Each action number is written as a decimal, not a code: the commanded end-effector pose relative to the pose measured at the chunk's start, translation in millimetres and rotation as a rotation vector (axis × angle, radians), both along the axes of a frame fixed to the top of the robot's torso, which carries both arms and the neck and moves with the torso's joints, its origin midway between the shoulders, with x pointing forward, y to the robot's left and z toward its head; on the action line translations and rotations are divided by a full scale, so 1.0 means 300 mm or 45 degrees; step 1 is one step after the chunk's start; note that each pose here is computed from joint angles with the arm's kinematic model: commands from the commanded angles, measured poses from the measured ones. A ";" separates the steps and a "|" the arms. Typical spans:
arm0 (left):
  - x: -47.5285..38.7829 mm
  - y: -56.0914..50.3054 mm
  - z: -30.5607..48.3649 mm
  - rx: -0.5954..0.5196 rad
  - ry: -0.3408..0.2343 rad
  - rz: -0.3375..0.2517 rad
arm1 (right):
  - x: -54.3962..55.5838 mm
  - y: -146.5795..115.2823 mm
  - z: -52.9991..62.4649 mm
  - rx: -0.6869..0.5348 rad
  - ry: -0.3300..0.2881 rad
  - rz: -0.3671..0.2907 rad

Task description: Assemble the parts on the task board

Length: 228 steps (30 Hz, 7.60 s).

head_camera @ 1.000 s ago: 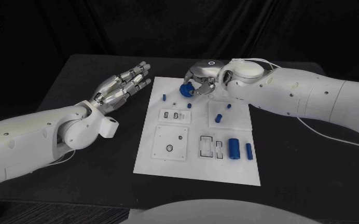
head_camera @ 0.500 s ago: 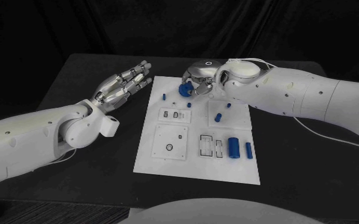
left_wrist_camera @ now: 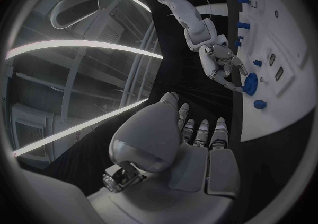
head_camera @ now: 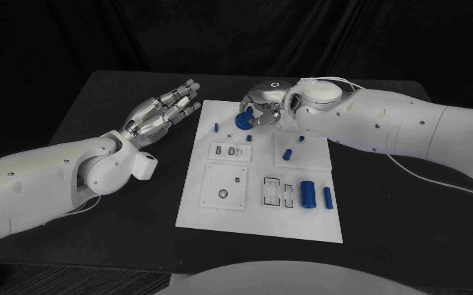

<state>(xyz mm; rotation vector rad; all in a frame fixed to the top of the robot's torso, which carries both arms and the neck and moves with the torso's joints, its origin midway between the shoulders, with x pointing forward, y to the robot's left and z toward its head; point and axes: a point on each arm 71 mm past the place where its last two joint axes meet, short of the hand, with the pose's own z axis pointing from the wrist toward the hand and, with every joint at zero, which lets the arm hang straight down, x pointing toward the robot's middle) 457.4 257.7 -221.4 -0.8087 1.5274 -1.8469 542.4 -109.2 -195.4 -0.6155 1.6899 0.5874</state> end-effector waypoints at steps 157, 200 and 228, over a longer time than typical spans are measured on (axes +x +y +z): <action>-0.004 0.006 -0.010 -0.015 0.011 -0.023 | -0.305 -0.166 -0.039 0.284 0.002 -0.011; 0.007 -0.018 -0.018 -0.014 0.030 -0.058 | -0.272 -0.014 -0.162 0.200 0.118 0.009; 0.000 -0.012 -0.014 -0.011 0.020 -0.037 | -0.293 -0.043 -0.121 0.314 0.019 0.024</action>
